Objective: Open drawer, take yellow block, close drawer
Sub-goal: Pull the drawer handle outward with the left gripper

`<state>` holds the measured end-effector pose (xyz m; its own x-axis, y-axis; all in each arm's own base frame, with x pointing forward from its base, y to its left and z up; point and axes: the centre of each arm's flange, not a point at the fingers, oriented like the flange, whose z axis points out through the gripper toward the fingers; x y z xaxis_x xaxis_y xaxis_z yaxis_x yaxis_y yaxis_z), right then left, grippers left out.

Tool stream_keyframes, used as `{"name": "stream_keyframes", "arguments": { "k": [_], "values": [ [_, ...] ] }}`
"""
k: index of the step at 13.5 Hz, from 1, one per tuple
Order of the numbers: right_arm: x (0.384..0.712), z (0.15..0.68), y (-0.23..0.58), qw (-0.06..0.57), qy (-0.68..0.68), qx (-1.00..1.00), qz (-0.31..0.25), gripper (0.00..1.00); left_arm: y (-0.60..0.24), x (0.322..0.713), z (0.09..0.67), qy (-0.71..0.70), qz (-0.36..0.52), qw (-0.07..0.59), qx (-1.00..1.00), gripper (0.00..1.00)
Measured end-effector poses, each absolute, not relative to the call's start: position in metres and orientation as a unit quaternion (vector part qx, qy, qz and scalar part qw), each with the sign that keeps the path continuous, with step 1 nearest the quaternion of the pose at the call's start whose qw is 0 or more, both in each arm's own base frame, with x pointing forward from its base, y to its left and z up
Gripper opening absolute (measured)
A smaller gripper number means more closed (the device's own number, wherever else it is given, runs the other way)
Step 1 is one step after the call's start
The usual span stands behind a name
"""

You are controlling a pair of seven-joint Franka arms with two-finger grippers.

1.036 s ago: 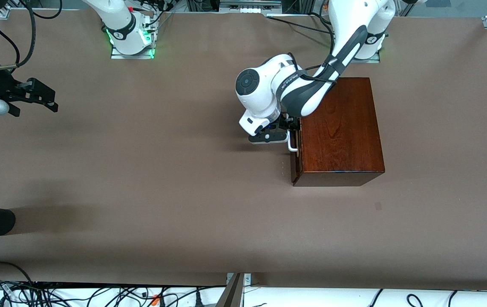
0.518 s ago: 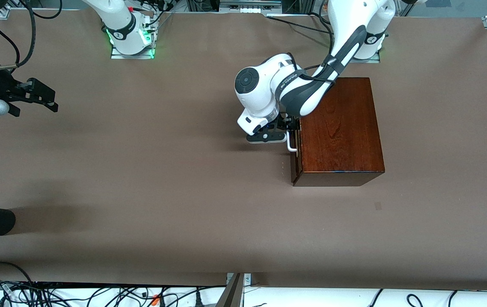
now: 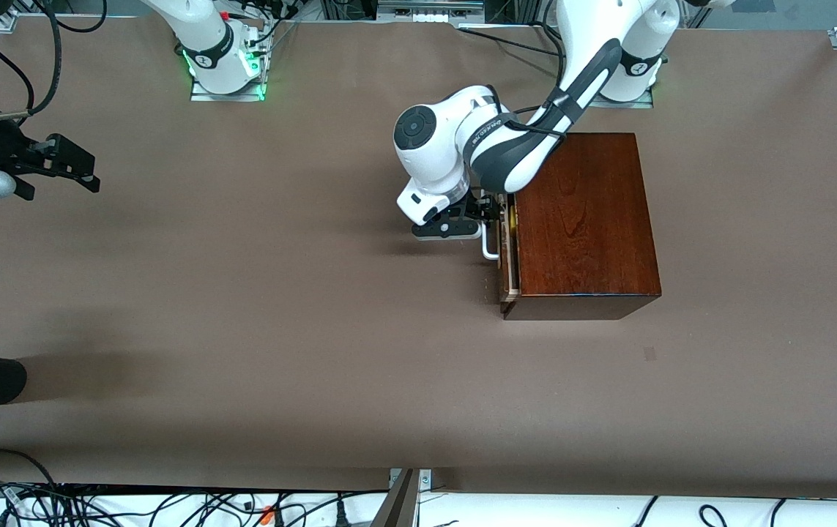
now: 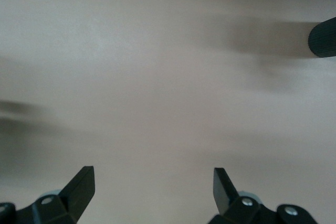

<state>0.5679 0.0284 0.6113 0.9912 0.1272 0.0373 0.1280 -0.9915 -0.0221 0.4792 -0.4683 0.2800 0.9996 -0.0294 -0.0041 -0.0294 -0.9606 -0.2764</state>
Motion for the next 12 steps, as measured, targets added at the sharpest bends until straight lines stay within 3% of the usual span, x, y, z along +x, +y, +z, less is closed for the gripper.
{"name": "stream_keyframes", "arguments": {
  "k": [12],
  "values": [
    [0.568, 0.611, 0.028, 0.012, -0.064, -0.998, -0.018, 1.00, -0.501, 0.468, 0.285, 0.005, -0.005, 0.117, -0.993, 1.00]
  ]
}}
